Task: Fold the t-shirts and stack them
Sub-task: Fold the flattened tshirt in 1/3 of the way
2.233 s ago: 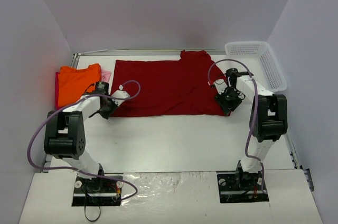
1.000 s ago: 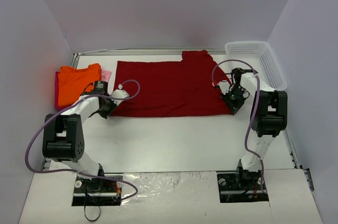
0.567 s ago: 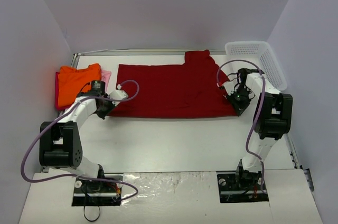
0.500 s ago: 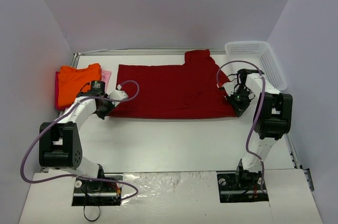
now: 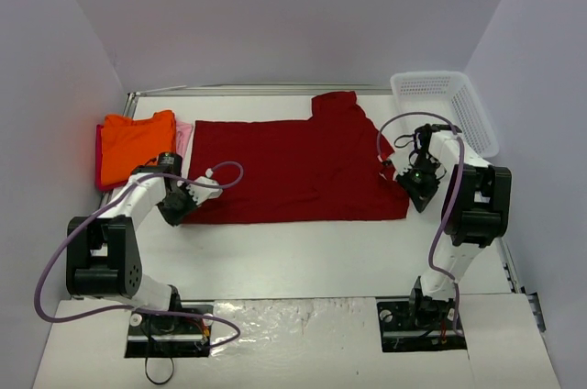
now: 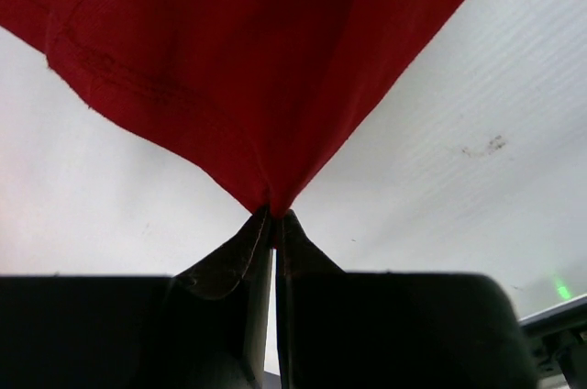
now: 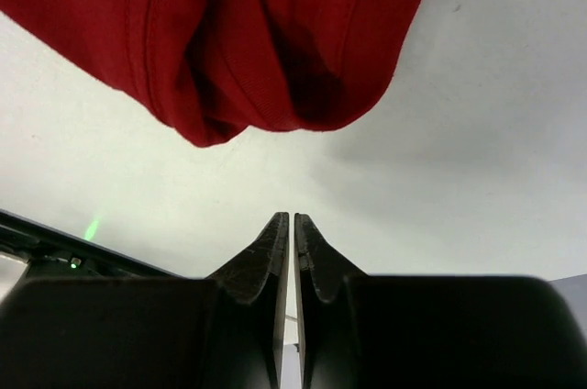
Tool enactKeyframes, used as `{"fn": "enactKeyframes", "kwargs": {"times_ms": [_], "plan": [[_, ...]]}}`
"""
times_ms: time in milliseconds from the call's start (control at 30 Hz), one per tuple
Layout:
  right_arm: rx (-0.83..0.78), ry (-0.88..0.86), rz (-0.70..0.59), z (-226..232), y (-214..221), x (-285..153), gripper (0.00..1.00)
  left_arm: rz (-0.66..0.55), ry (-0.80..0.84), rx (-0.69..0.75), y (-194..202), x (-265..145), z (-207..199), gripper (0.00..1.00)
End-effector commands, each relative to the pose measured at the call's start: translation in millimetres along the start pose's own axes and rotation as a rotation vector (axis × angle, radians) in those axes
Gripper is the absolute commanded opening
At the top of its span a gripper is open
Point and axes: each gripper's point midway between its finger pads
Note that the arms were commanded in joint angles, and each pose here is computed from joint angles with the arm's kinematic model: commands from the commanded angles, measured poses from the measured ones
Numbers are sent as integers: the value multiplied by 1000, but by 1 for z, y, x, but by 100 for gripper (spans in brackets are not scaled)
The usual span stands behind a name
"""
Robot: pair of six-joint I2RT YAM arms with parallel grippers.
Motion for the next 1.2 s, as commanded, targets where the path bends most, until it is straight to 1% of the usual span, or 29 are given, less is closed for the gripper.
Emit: {"fn": "enactKeyframes", "kwargs": {"times_ms": [0,67,100,133,167,233,300,433,567,633,667,700,733,767,800,833,867,933,967,1000,1033,1067,1100,1133,1167], "plan": [[-18,-39,69,14,24,-11,2,18,64,35,8,-11,-16,2],[-21,-42,70,15,25,-11,2,7,73,36,6,-12,-19,2],[-19,-43,69,15,25,-11,2,4,80,35,5,-12,-20,9],[-22,-44,68,15,25,-11,2,0,84,37,4,-13,-21,21],[-20,-47,67,16,24,-12,2,0,84,37,4,-13,-21,30],[-24,-43,54,14,21,-15,3,6,83,40,5,-14,-21,33],[-26,-42,40,14,18,-19,7,28,68,42,9,-17,-19,41],[-29,-36,25,10,11,-27,11,56,-3,62,14,-34,-8,44],[-38,-33,-10,6,0,-38,13,75,-86,69,15,-60,6,38],[-39,-35,-52,5,-10,-44,16,56,-156,42,11,-77,22,36],[-43,-18,-94,0,-21,-54,25,17,-167,20,7,-85,26,36],[-45,-19,-138,-1,-31,-59,25,-21,-173,-20,5,-91,30,36],[-48,-4,-189,-5,-44,-71,25,-126,-183,-35,-15,-104,38,37],[-50,-1,-229,-8,-54,-77,26,-177,-197,-57,-23,-110,45,37],[-46,-1,-273,-9,-64,-83,29,-232,-204,-82,-32,-115,51,37],[-41,-32,-330,-7,-80,-87,30,-307,-194,-137,-43,-117,56,37],[-46,-20,-397,-12,-97,-102,33,-371,-246,-153,-55,-125,74,40],[-20,-63,-467,-14,-123,-106,35,-460,-227,-220,-74,-121,86,41],[-14,-65,-498,-17,-135,-111,36,-513,-267,-230,-87,-129,104,41],[-12,-50,-560,-24,-152,-129,38,-543,-262,-252,-95,-130,112,44],[15,-80,-554,-27,-163,-120,39,-573,-197,-307,-106,-118,118,50],[18,-88,-579,-29,-174,-124,43,-594,-177,-326,-113,-116,126,56],[8,-66,-636,-35,-190,-143,43,-628,-140,-358,-127,-113,142,57],[35,-93,-624,-40,-202,-130,44,-649,-118,-370,-135,-112,150,57],[40,-88,-639,-44,-211,-132,46,-665,-102,-382,-142,-109,158,57]]}}
Point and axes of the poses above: each gripper's point midway between its finger pads, its own x axis out along the fingers, its own z axis along the line the jaws close on, y = z × x, and after that the axes turned 8 degrees about x, right-handed
